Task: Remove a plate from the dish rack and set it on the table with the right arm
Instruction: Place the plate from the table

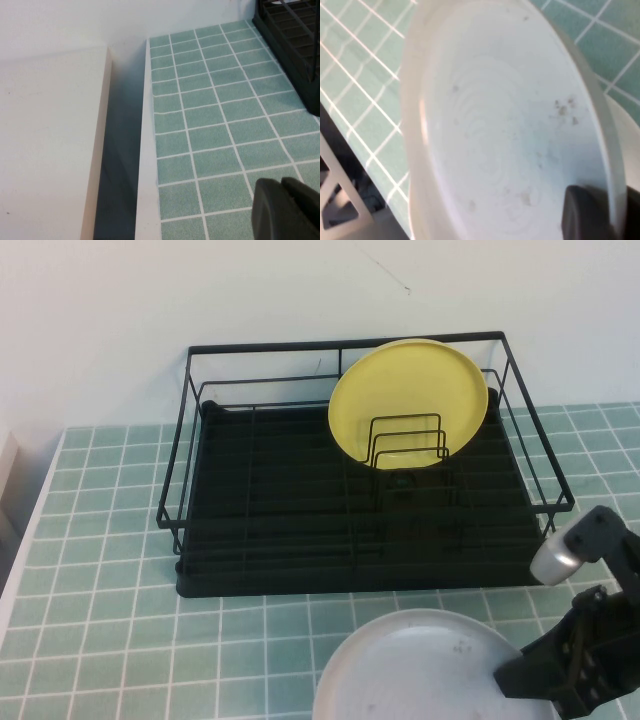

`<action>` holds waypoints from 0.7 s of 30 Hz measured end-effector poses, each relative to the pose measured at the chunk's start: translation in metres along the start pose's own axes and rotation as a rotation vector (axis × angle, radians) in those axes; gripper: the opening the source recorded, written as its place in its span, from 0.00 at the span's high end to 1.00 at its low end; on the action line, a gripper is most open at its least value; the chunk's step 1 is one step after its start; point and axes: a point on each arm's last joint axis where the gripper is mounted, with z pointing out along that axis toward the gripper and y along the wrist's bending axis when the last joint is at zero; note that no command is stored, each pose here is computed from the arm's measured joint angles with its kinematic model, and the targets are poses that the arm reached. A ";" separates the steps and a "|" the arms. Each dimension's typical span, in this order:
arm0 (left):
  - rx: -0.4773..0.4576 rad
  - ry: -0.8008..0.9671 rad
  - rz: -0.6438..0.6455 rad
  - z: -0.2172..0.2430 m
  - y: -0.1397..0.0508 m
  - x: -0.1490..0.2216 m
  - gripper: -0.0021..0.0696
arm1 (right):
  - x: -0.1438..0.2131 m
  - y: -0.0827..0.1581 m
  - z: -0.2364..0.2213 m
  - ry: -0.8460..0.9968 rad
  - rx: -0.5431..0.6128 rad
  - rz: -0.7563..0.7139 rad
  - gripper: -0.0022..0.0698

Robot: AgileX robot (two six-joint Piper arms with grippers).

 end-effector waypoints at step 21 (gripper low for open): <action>0.000 0.000 0.000 0.000 0.000 0.000 0.98 | -0.026 0.001 -0.022 0.223 -0.030 -0.248 0.34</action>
